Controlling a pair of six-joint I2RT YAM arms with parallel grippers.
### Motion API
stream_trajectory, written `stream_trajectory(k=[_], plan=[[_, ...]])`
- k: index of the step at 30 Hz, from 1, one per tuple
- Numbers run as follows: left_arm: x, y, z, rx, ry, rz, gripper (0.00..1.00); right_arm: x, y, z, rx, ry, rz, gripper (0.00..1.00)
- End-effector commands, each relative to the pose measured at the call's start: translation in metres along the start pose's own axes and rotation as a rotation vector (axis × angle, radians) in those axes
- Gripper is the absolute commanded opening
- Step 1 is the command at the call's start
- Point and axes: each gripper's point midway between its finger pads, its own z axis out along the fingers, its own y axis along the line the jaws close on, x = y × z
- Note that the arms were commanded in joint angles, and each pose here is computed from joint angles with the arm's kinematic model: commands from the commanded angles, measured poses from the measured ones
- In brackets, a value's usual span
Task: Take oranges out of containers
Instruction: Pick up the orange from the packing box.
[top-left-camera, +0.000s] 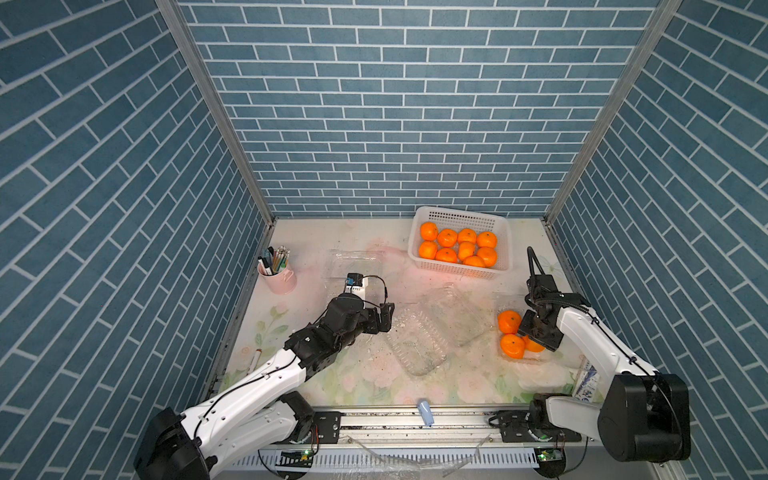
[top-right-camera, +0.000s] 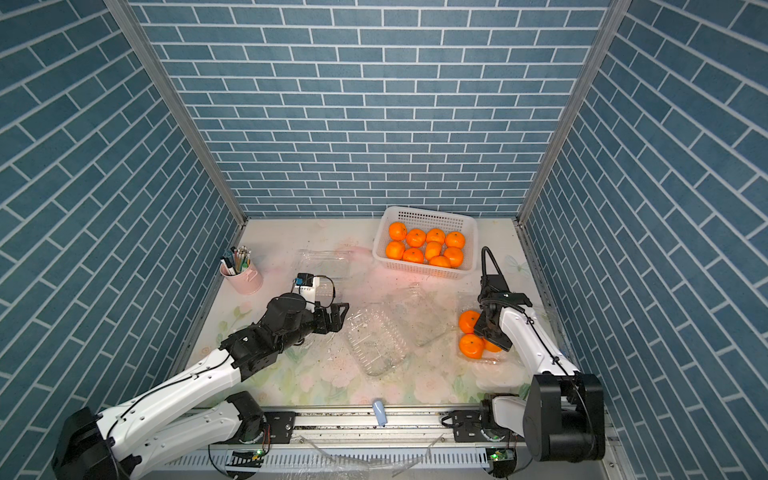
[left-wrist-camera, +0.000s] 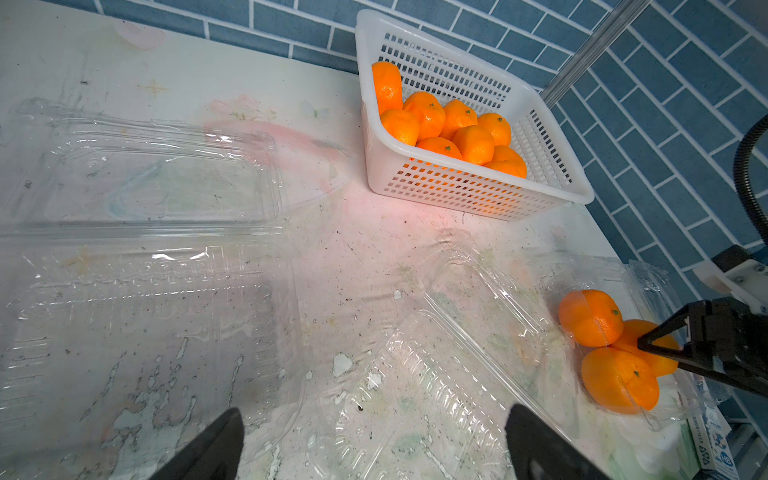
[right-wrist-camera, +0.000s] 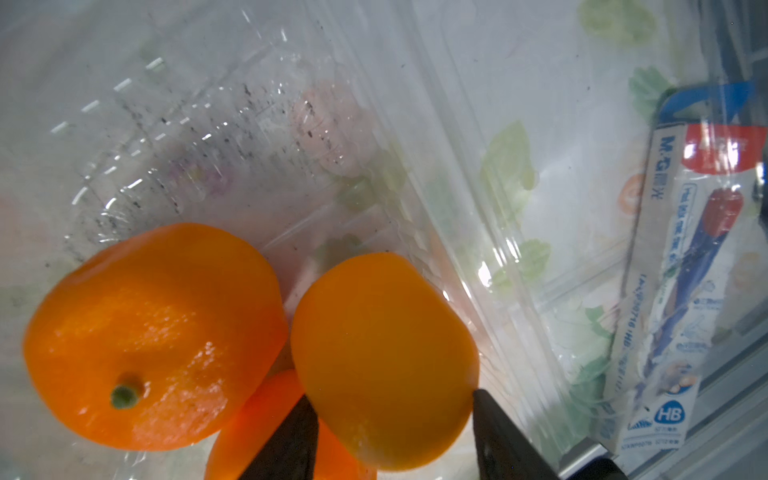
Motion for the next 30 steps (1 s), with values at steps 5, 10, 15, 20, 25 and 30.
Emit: stream_trajectory(k=[5,10,15,20,25,30], plan=[[0.0,0.0,0.008,-0.005,0.005,-0.012,0.99,-0.005,0.005,0.012,0.019,0.019,-0.07,0.56],[-0.001,-0.001,0.011,-0.003,0.009,-0.016,0.99,-0.011,0.002,0.006,0.031,-0.009,-0.095,0.48],[-0.003,-0.004,0.014,-0.004,0.009,-0.012,0.99,-0.017,-0.001,-0.01,0.026,-0.05,-0.122,0.37],[-0.002,-0.006,0.019,0.001,0.023,-0.018,0.99,-0.022,-0.002,-0.029,-0.002,-0.095,-0.146,0.28],[-0.003,-0.008,0.02,0.005,0.027,-0.023,0.99,-0.028,-0.001,-0.057,-0.051,-0.151,-0.17,0.21],[-0.006,-0.007,0.02,-0.006,0.023,-0.02,0.99,-0.042,0.021,-0.095,-0.185,-0.215,-0.232,0.16]])
